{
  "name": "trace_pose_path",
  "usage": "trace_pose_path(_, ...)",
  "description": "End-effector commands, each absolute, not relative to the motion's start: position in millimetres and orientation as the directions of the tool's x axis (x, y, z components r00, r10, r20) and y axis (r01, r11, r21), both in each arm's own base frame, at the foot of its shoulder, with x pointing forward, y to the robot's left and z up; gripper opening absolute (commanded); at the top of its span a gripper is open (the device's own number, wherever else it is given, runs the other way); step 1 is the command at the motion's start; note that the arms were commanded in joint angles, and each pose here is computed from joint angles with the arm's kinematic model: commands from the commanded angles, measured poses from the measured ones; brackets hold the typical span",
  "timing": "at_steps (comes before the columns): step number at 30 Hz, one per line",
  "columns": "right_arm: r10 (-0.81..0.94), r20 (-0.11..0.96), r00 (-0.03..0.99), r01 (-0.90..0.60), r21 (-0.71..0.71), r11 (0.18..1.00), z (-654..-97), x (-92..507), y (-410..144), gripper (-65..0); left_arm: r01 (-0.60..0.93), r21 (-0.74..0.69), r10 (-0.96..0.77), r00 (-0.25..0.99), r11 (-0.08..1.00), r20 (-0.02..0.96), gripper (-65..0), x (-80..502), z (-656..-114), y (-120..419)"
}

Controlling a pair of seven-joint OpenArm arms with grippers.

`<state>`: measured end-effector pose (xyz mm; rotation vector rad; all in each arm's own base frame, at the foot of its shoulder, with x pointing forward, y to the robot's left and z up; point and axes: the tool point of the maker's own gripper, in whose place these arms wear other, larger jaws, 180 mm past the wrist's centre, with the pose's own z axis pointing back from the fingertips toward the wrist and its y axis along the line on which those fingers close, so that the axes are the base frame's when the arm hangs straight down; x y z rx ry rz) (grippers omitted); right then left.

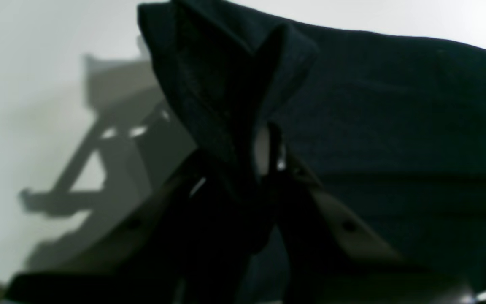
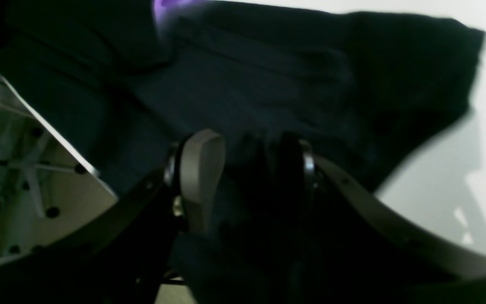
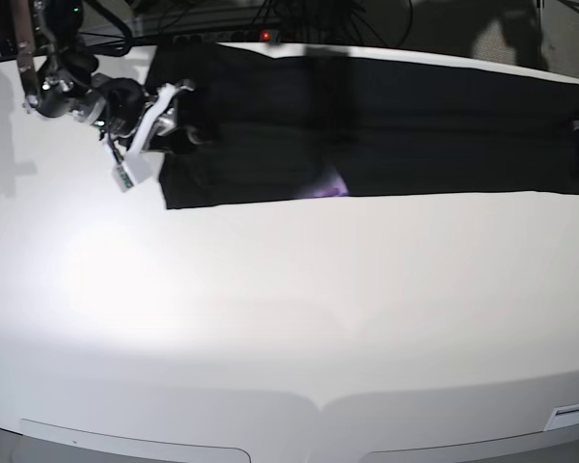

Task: Fold the T-shirt properly
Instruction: 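Move both grippers inward to the ends of the folded strip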

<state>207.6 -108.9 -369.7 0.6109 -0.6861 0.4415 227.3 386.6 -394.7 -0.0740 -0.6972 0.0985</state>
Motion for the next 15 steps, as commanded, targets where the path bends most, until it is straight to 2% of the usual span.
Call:
trace_pose_path(1, 0.168, 0.734, 0.658, -0.588, 0.363, 0.723, -358, 215, -101, -38.3, -0.051, -0.078, 0.089, 0.749, 0.996, 0.657, -65.0, 237, -377, 397)
trace_pose_path(4, 0.187, 0.735, 0.652, -0.602, 0.352, 0.716, -363, 214, -90, -38.3, -0.018, -0.1, 0.076, 0.786, 0.995, 0.614, -65.0, 235, -372, 387)
trace_pose_path(6, 0.192, 0.738, 0.646, -0.605, 0.342, 0.719, -363, 216, -87, -38.3, 0.017, -0.163, 0.086, 0.794, 0.986, 0.601, -65.0, 237, -365, 365)
trace_pose_path(10, 0.203, 0.742, 0.639, -0.605, 0.322, 0.728, -366, 220, -83, -38.3, 0.127, -0.261, 0.07, 0.77, 0.957, 0.634, -65.0, 247, -339, 315)
trace_pose_path(15, 0.243, 0.732, 0.637, -0.611, 0.286, 0.738, -370, 221, -88, -38.3, 0.177, -0.324, 0.106, 0.713, 0.929, 0.693, -65.0, 251, -312, 254)
